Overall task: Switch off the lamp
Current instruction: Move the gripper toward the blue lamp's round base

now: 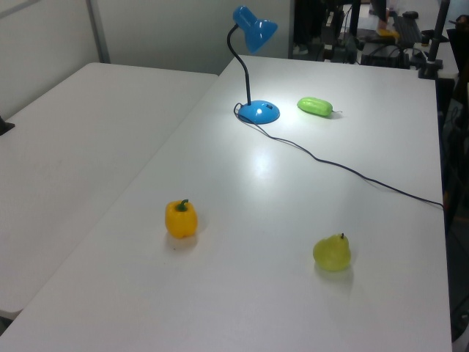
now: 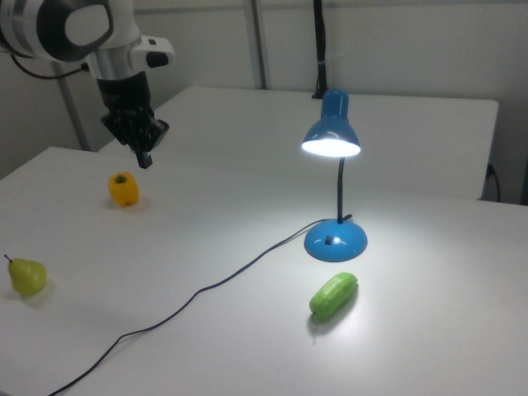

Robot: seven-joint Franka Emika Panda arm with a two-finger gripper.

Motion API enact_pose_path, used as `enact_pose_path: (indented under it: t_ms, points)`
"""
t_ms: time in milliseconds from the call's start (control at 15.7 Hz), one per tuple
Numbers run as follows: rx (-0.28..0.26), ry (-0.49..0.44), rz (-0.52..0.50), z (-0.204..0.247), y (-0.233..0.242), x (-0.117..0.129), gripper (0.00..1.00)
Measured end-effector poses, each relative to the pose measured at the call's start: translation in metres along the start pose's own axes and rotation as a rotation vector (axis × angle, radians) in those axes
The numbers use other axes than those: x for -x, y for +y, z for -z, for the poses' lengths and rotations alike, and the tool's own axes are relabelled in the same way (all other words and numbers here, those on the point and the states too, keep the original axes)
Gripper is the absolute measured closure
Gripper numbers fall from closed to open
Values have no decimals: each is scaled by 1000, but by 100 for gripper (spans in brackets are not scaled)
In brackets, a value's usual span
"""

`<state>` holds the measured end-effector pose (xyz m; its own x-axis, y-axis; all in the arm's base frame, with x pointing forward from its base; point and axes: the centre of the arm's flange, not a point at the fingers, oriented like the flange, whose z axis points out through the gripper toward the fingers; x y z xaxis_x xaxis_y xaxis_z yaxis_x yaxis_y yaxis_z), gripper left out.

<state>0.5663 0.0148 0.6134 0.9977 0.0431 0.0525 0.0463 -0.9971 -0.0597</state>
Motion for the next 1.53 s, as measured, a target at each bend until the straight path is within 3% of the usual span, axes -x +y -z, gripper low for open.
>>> enact_pose_path:
  t_ms: [446, 829, 1530]
  points:
    - [6, -15, 18, -8, 49, 4, 99]
    - [18, 3, 7, -49, 84, -2, 99]
    - [123, 135, -53, -147, 140, -42, 99]
